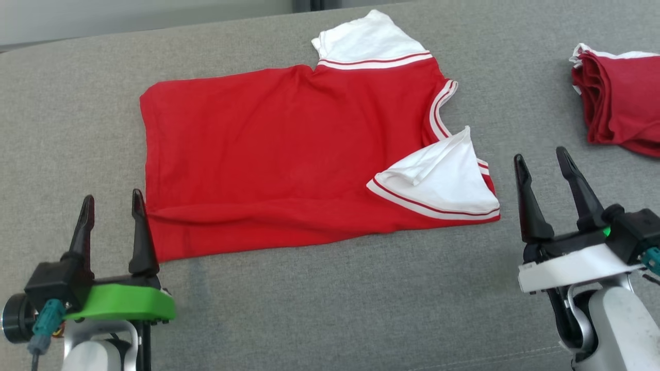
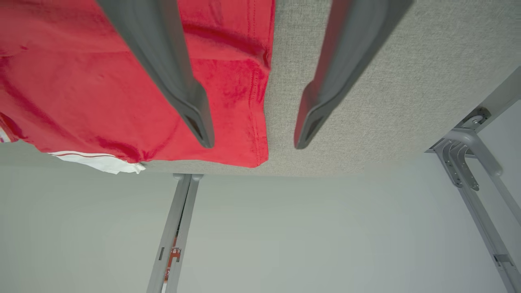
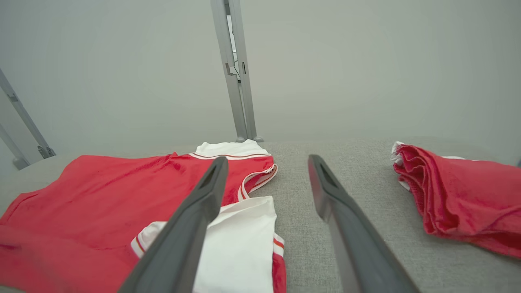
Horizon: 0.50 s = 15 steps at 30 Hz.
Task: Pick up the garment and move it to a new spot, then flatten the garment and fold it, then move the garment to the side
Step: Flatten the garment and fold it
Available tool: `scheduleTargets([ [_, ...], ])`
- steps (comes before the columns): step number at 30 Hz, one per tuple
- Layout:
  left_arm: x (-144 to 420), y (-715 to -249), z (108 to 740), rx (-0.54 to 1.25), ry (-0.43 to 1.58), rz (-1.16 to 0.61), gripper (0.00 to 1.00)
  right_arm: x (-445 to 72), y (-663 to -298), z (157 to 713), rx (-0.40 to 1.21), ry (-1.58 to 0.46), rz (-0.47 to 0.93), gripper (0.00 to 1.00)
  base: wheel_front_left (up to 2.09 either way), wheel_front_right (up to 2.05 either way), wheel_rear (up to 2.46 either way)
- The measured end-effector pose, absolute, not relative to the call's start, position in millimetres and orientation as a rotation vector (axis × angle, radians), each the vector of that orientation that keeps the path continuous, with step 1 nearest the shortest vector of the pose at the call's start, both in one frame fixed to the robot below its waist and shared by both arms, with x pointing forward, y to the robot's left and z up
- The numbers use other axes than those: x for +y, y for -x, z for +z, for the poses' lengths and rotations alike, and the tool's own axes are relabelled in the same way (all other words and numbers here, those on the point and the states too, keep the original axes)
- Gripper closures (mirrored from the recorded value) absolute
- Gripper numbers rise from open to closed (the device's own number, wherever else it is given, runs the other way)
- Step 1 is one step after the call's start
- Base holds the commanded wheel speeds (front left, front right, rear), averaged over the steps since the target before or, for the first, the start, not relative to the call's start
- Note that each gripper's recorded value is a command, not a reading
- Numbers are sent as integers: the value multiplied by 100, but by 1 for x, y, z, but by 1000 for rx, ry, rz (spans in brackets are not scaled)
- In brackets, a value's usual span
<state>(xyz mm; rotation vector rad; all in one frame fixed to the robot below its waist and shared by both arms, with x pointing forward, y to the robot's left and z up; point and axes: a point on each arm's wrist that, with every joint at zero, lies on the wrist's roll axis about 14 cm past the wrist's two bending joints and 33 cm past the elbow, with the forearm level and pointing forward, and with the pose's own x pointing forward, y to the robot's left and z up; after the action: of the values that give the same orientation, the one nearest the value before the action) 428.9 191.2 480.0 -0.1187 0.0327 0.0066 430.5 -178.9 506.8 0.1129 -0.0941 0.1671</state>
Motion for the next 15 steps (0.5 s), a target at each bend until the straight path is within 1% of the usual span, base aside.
scheduleTargets([
  [6,186,-408,481,37,101,-1,0,-179,-404,512,-95,-116,141,0,0,0,0],
  [12,182,-401,478,62,98,-16,0,-184,-393,519,-96,-114,121,0,0,0,0],
  [15,181,-400,469,102,102,-24,0,-184,-393,516,-83,-117,118,0,0,0,0],
])
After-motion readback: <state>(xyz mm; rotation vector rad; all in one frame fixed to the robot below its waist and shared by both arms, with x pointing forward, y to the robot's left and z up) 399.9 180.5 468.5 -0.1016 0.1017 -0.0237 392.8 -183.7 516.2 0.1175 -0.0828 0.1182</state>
